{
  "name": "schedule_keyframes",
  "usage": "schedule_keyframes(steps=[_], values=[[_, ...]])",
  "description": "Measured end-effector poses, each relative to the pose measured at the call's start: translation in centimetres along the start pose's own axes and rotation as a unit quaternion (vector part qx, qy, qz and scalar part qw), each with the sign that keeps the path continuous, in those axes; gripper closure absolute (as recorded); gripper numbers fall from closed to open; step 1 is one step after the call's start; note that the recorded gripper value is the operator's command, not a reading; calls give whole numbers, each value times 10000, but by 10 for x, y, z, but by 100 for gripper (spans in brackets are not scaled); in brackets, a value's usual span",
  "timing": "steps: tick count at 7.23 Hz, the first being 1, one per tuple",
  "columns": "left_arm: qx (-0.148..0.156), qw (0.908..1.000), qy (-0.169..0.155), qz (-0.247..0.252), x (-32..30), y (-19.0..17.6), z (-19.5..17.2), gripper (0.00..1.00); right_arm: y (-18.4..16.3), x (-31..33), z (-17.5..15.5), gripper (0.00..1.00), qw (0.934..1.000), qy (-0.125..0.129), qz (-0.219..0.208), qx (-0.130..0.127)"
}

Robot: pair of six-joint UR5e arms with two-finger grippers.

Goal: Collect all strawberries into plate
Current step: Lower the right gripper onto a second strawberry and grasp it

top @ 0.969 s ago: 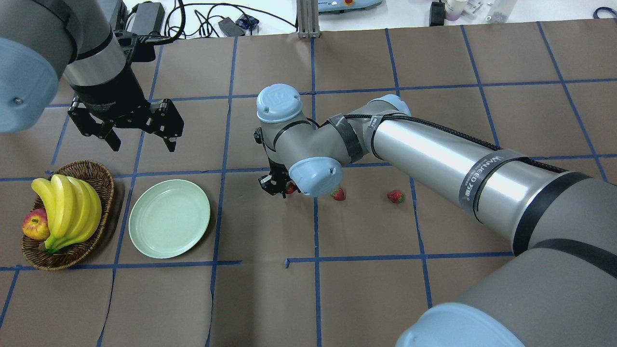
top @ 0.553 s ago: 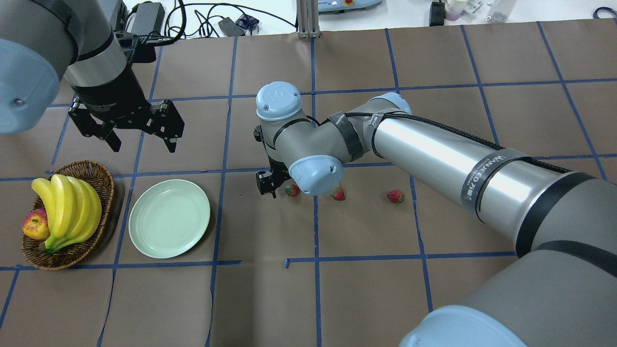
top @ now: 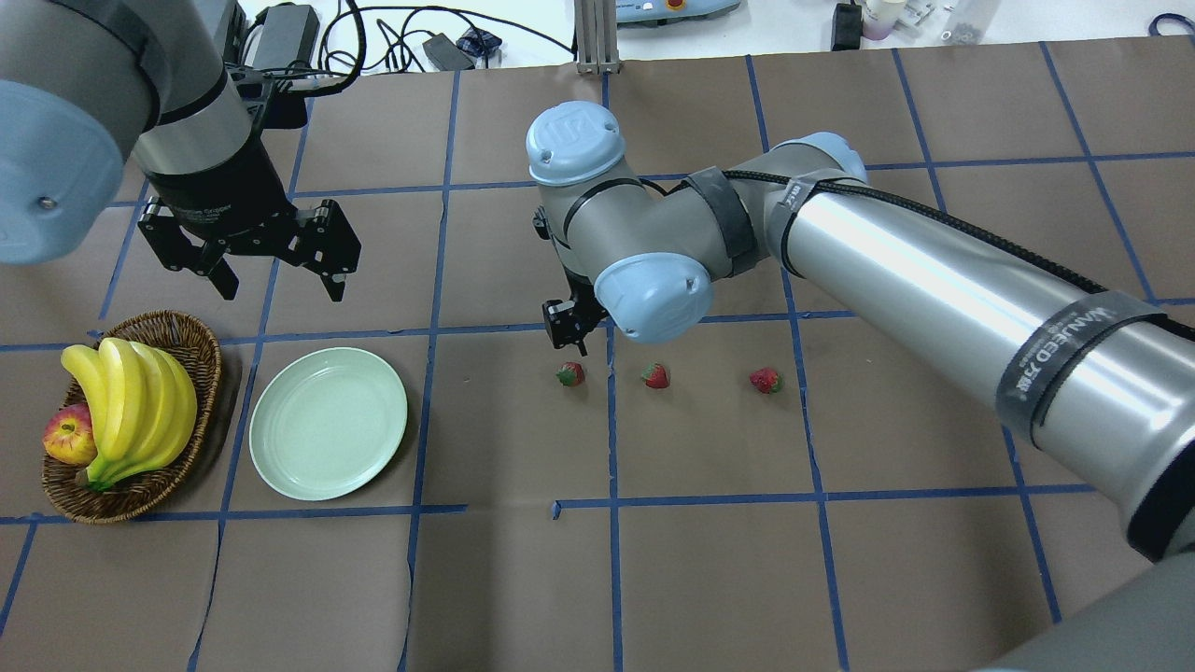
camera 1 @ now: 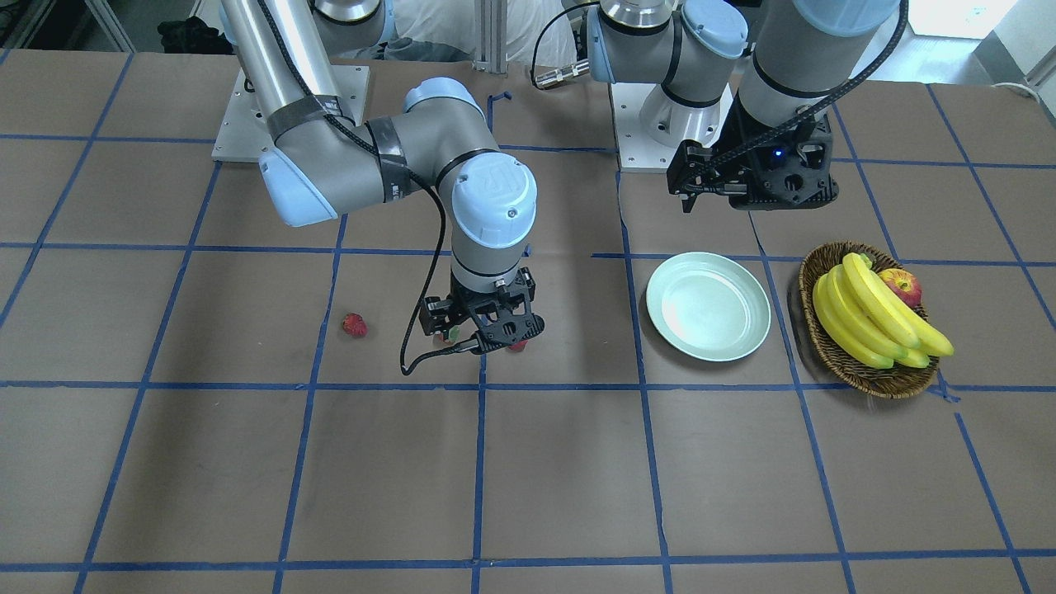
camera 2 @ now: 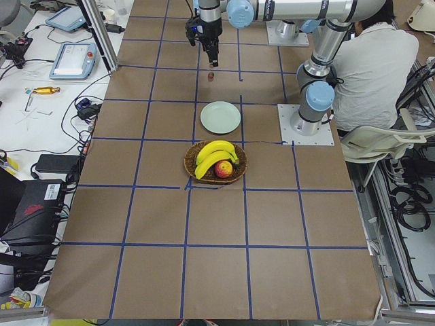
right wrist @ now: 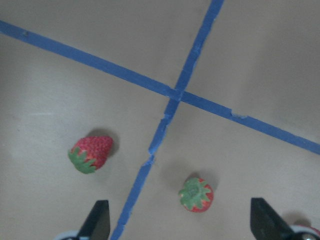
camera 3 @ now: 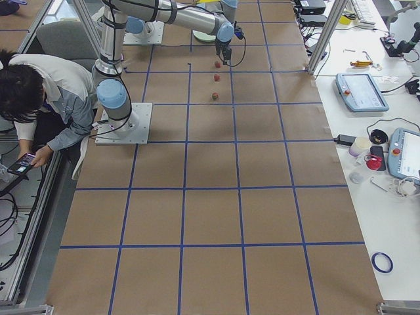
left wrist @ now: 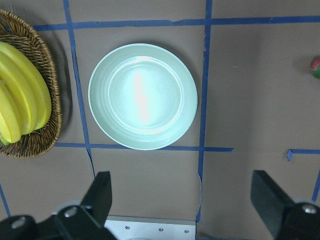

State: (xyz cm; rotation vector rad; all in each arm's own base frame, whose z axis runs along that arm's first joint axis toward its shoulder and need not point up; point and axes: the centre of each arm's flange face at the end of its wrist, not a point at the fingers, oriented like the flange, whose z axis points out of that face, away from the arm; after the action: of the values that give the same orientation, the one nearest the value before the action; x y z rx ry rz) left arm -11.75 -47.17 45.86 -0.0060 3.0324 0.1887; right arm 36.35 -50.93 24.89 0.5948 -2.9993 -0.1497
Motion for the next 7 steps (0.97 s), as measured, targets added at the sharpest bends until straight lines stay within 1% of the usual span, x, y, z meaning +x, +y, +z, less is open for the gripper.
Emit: schedule_keyframes(steps=[1, 2, 3, 4, 5, 7], values=[[-11, 10000, -2, 3, 1, 0, 1, 0, 4, 13, 10, 0, 9998, 3, -158, -143], [-17, 10000, -3, 4, 1, 0, 1, 0, 11, 19, 25, 0, 9986, -34, -428, -314], [-21, 10000, -4, 7, 1, 0, 2, 0, 20, 21, 41, 0, 9961, -78, -736, -482], [-25, 10000, -5, 4, 2, 0, 2, 0, 25, 21, 51, 2, 9936, -116, -966, -577], [-32, 10000, -1, -4, 2, 0, 3, 0, 27, 21, 56, 2, 9919, -142, -1111, -607], [-79, 10000, 5, -10, 4, 0, 7, 0, 25, 21, 63, 4, 9911, -159, -1164, -633]])
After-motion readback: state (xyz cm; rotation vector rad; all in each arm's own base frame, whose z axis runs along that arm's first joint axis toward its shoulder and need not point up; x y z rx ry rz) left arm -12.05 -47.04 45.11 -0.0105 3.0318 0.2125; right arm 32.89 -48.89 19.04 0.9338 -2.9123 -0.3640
